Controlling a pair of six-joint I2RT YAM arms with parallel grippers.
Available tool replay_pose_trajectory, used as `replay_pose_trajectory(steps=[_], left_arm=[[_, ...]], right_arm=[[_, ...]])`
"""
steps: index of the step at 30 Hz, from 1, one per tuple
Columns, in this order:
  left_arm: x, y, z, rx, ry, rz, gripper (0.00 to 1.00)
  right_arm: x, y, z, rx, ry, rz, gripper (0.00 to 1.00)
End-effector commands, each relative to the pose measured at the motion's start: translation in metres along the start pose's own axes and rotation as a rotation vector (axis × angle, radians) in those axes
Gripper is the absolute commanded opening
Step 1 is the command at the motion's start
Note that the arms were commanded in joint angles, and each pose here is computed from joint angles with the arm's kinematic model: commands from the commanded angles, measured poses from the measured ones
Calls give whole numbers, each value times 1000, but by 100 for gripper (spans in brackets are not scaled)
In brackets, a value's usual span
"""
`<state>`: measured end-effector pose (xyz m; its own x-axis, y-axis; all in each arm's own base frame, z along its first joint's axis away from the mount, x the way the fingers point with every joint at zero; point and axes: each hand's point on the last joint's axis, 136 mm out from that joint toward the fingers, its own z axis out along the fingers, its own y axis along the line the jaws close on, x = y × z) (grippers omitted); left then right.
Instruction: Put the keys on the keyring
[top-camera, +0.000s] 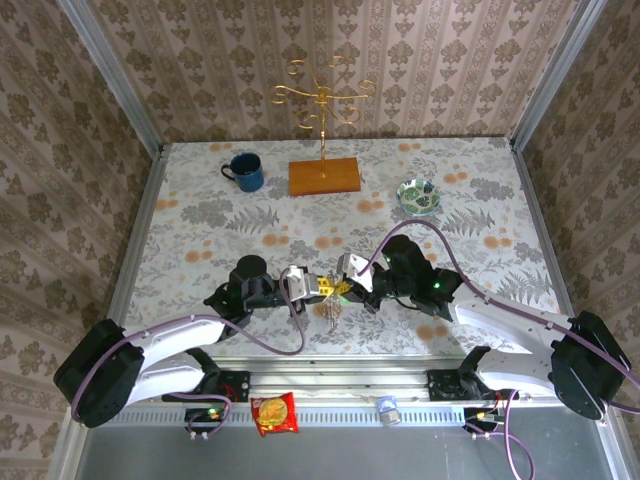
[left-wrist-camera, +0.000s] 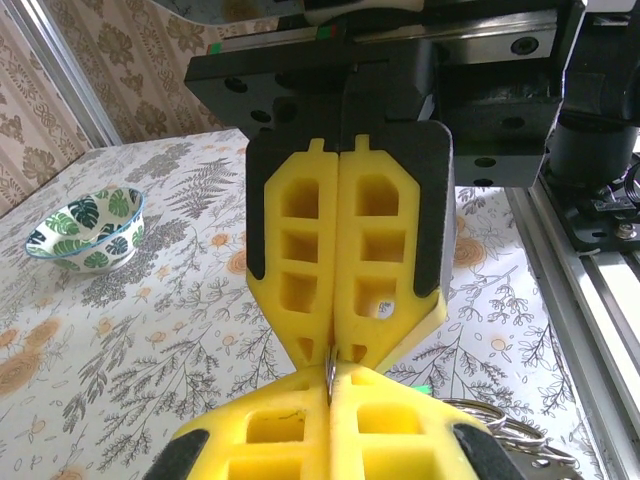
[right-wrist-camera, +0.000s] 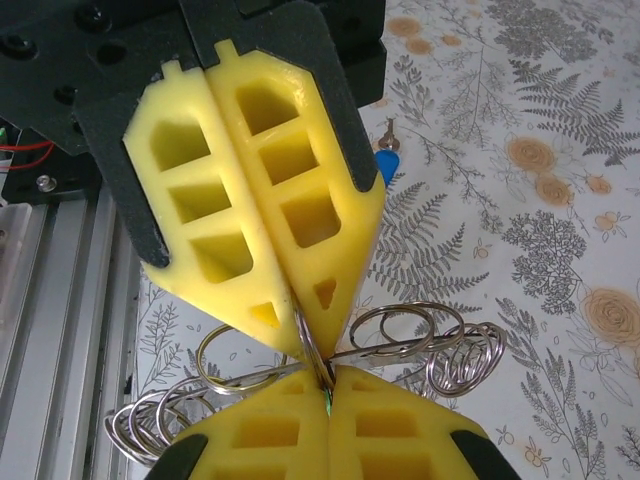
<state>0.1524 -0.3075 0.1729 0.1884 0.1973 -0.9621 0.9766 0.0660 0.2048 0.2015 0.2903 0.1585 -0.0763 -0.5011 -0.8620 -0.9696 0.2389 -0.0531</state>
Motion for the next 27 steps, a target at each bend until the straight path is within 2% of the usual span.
replay_pose_trajectory(steps=[1,4,12,17,19,27], left_arm=[[-6,1,0,-6,-25,9,8],[0,11,-1,-62,22,19,19],[15,4,0,-9,152,54,20],[13,3,0,2,165,68,19],[12,4,1,6,164,71,18],[8,-2,0,37,144,71,0]], right_arm=[[-12,2,-1,-28,-23,-29,0],[-9,3,-2,-40,19,-42,0],[-5,6,-3,-72,140,-85,0],[-7,11,0,-100,219,-128,0],[-10,11,0,-106,227,-142,0],[-17,9,-1,-75,186,-134,0]])
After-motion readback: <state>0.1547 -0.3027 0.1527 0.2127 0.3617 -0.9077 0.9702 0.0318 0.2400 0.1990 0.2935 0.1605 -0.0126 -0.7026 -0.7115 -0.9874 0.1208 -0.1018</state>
